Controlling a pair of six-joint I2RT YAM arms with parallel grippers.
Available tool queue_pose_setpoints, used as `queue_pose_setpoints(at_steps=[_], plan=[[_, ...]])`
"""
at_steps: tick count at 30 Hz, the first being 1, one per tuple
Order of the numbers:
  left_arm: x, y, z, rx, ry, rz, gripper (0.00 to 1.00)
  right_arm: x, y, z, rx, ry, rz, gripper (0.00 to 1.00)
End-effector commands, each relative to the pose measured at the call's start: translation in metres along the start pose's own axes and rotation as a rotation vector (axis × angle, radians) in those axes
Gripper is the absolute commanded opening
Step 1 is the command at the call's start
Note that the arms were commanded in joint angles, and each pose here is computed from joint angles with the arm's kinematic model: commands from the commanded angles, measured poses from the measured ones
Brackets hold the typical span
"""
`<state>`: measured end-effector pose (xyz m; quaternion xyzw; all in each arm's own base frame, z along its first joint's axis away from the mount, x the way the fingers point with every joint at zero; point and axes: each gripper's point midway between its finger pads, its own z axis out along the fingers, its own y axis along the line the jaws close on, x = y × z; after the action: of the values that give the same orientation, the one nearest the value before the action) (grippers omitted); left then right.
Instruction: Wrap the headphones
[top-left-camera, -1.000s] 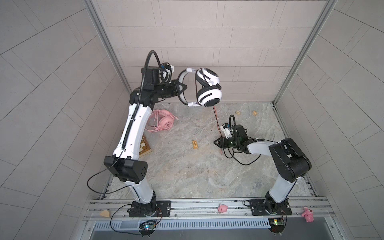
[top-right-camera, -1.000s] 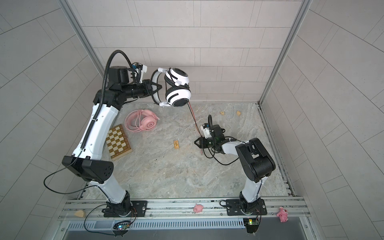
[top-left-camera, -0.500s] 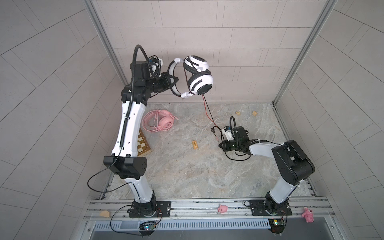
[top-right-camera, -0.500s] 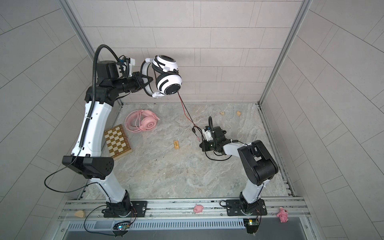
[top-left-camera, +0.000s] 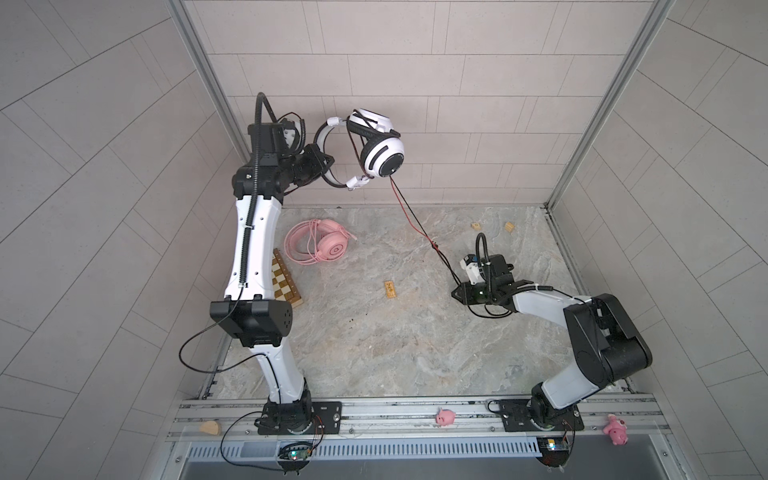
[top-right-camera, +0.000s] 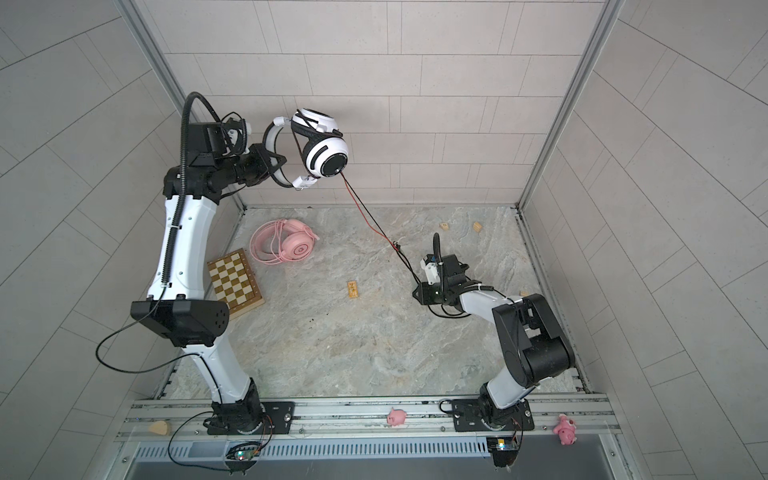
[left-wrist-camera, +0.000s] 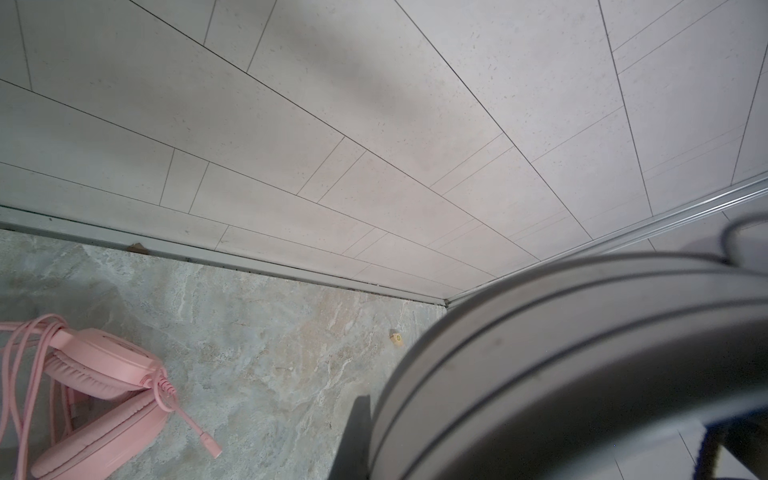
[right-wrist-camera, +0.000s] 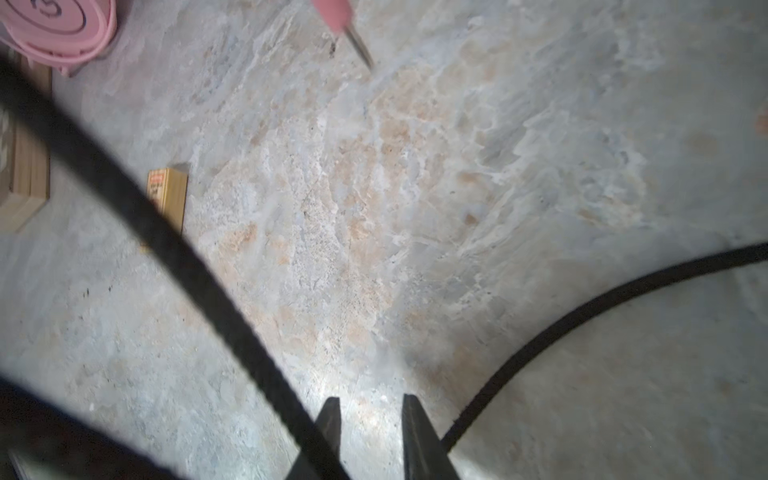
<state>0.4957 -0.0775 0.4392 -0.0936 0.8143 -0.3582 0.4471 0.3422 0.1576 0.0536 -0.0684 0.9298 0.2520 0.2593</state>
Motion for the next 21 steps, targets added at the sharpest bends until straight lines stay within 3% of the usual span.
queue_pose_setpoints(at_steps=[1, 8, 15, 21], plan=[[-0.01, -0.04, -0.021, 0.076, -0.059, 0.061, 0.0, -0.011, 0.012, -0.013, -0.02, -0.009, -0.032, 0.29], [0.029, -0.066, -0.007, 0.117, 0.039, 0.097, 0.0, -0.034, 0.035, -0.036, -0.068, -0.046, -0.075, 0.47], [0.054, -0.086, 0.002, 0.149, 0.098, 0.13, 0.0, -0.049, 0.053, -0.045, -0.124, -0.078, -0.105, 0.49], [0.061, -0.088, 0.002, 0.143, 0.109, 0.139, 0.0, -0.057, 0.089, -0.025, -0.217, -0.083, -0.147, 0.49]])
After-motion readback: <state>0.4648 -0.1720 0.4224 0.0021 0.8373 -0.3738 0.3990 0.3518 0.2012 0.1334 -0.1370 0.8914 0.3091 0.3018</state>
